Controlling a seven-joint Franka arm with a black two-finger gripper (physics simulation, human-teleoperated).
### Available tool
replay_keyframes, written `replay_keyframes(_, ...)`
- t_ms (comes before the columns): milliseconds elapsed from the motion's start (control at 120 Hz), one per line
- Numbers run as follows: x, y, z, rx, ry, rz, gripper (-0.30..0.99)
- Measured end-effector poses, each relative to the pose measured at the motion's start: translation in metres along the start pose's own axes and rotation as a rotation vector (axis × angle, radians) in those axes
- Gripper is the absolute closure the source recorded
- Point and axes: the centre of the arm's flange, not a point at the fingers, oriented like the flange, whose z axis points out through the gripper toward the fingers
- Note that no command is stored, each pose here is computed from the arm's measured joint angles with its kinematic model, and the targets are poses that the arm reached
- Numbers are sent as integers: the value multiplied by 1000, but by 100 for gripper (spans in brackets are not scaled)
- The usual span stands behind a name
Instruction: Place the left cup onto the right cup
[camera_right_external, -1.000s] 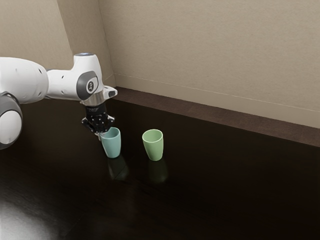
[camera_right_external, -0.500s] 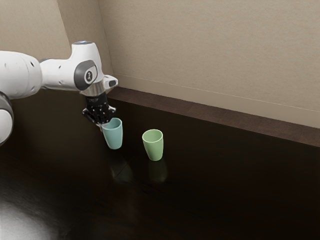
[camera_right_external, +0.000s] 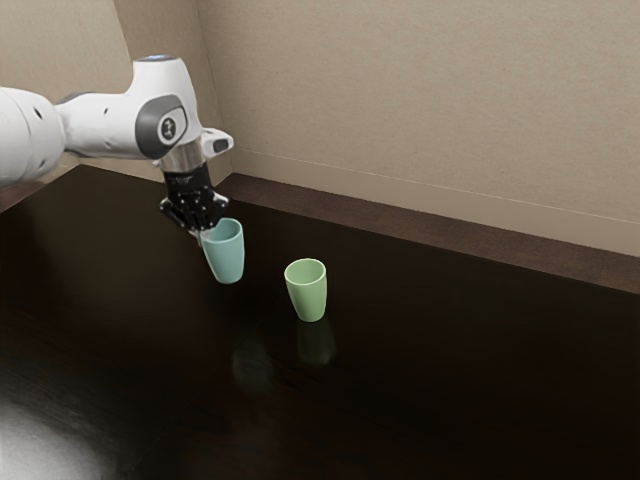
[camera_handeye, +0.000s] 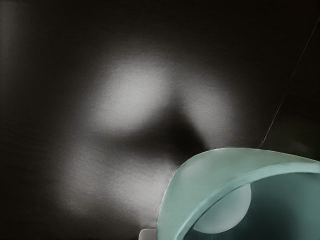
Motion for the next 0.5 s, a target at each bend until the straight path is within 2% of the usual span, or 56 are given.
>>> replay_keyframes(500,-20,23,-32,1,12,57,79)
